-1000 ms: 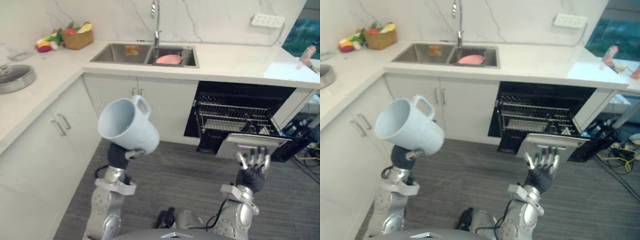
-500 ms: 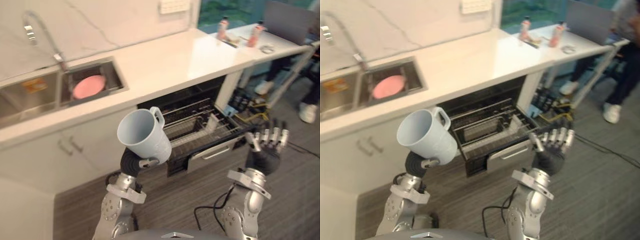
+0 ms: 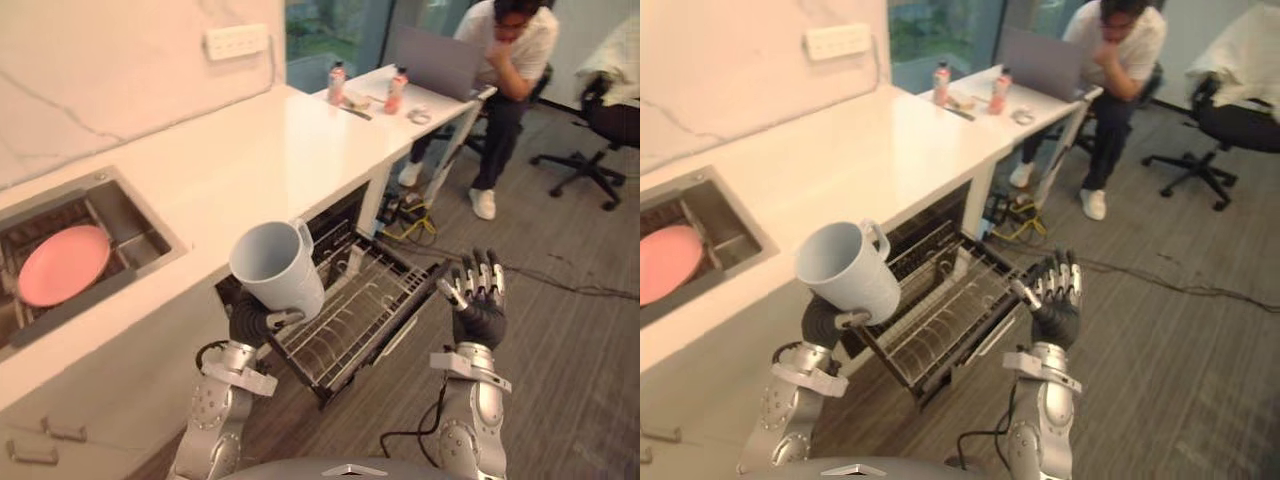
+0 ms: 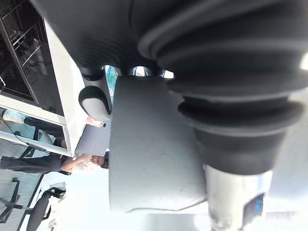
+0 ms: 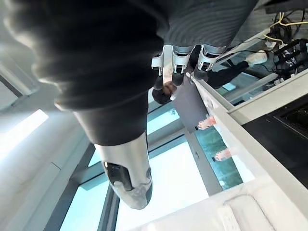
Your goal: Walk over to the sink, pick up the cup, carry it to the dishwasher, place the cup inside the dishwasher, then close the dishwasher door
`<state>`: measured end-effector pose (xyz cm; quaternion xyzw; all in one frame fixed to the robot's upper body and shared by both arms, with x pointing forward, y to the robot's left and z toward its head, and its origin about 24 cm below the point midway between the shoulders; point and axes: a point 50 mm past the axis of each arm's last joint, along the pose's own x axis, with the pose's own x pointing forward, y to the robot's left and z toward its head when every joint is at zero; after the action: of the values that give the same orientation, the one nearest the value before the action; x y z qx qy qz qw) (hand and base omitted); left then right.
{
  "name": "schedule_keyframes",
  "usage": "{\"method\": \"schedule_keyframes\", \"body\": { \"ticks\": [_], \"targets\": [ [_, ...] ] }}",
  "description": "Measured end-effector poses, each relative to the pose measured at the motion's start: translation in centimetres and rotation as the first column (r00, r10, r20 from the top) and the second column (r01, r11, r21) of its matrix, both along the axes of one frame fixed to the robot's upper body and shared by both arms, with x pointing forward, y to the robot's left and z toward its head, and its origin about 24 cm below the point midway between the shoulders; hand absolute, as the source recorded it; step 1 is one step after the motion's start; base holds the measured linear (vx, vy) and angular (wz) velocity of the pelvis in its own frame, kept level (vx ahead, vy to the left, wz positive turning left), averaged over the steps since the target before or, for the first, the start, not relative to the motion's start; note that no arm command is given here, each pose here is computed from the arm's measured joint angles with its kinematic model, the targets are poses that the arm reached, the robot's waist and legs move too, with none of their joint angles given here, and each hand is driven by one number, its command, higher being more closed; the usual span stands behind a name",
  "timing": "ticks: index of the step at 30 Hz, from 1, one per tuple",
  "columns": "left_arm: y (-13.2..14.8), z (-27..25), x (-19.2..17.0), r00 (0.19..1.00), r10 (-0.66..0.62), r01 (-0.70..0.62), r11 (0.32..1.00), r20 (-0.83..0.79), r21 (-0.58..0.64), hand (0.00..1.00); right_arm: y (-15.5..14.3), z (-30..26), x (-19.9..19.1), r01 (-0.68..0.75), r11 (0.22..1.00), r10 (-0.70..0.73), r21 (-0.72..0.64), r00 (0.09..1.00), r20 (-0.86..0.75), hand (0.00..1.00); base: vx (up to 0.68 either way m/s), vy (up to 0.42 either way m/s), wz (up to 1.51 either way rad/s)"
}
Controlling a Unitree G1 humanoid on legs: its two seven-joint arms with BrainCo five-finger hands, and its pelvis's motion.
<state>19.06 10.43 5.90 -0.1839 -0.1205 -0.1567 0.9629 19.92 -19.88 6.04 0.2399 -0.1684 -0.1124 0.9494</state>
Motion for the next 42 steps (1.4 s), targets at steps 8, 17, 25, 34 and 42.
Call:
{"method": "schedule_keyframes", "body": {
  "ticks": [8, 17, 25, 34, 42],
  "targets": [
    [2.9, 2.1, 1.4, 0.977, 0.205, -0.204, 0.979, 0.065, -0.009, 1.00, 3.7, 2.9, 3.6, -0.268, 0.958, 0.279, -0.098, 0.951, 0.131, 0.00, 0.03, -0.051, -0.76],
    [3.5, 2.3, 1.4, 0.922, 0.377, -0.382, 0.923, 0.086, 0.054, 1.00, 6.4, 2.6, 3.9, -0.521, 0.844, 0.534, -0.127, 0.839, 0.105, 0.00, -0.03, 0.004, 0.00],
    [4.9, 2.2, 0.9, 0.686, 0.687, -0.727, 0.636, 0.238, 0.260, 1.00, 9.7, 2.7, 3.4, -0.683, 0.726, 0.685, -0.076, 0.710, 0.163, 0.00, -0.02, 0.038, 0.13],
    [3.8, 1.7, 1.7, 0.538, 0.748, -0.837, 0.422, 0.388, 0.349, 1.00, 13.1, 4.3, 3.1, -0.770, 0.634, 0.759, -0.068, 0.604, 0.243, 0.00, -0.06, 0.013, 0.05],
    [2.5, 0.7, 1.8, 0.561, 0.729, -0.816, 0.410, 0.392, 0.406, 1.00, 15.5, 5.2, 2.6, -0.800, 0.595, 0.791, -0.078, 0.566, 0.233, 0.00, -0.04, 0.011, 0.05]
  ]
}}
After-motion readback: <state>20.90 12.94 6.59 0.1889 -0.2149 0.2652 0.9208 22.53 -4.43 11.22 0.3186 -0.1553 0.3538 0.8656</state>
